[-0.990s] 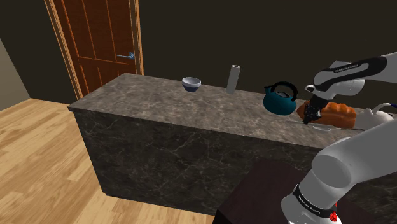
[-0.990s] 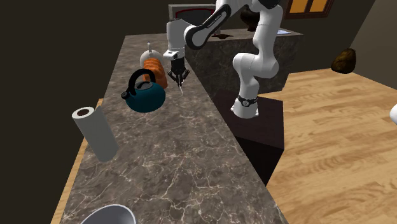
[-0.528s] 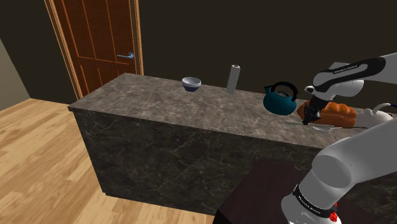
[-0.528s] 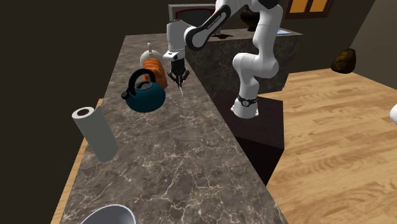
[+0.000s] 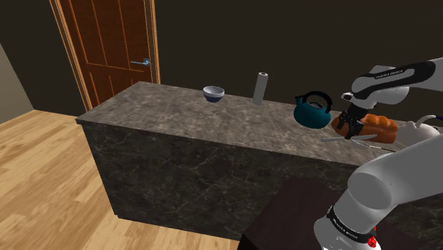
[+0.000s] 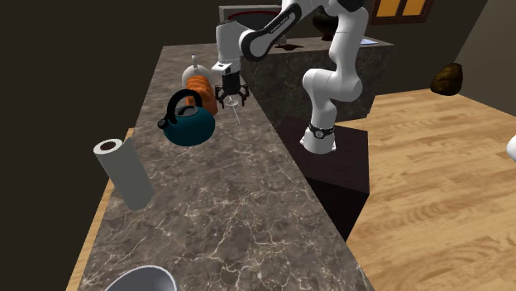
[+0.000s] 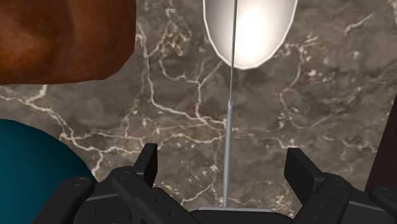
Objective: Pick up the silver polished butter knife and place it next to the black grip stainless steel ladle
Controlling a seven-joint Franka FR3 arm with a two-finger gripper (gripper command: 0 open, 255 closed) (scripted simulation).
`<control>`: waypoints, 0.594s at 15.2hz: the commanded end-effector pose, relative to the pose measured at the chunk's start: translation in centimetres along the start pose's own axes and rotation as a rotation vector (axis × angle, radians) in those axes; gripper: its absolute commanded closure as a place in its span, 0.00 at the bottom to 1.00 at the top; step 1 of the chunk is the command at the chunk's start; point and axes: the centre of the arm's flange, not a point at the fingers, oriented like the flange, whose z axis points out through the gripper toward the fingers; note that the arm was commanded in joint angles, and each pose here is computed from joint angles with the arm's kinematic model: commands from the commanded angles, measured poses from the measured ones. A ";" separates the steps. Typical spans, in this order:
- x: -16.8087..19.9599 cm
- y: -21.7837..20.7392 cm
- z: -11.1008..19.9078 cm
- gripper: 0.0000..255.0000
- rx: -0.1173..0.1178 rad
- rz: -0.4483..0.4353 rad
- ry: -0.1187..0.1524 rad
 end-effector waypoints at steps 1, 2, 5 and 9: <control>-0.1 0.0 -2.3 0.00 0.002 0.000 0.000; -0.1 0.0 -3.3 0.00 0.002 0.000 0.000; -0.1 0.0 -3.3 0.00 0.002 0.000 0.000; -0.1 0.0 -3.3 0.00 0.002 0.000 0.000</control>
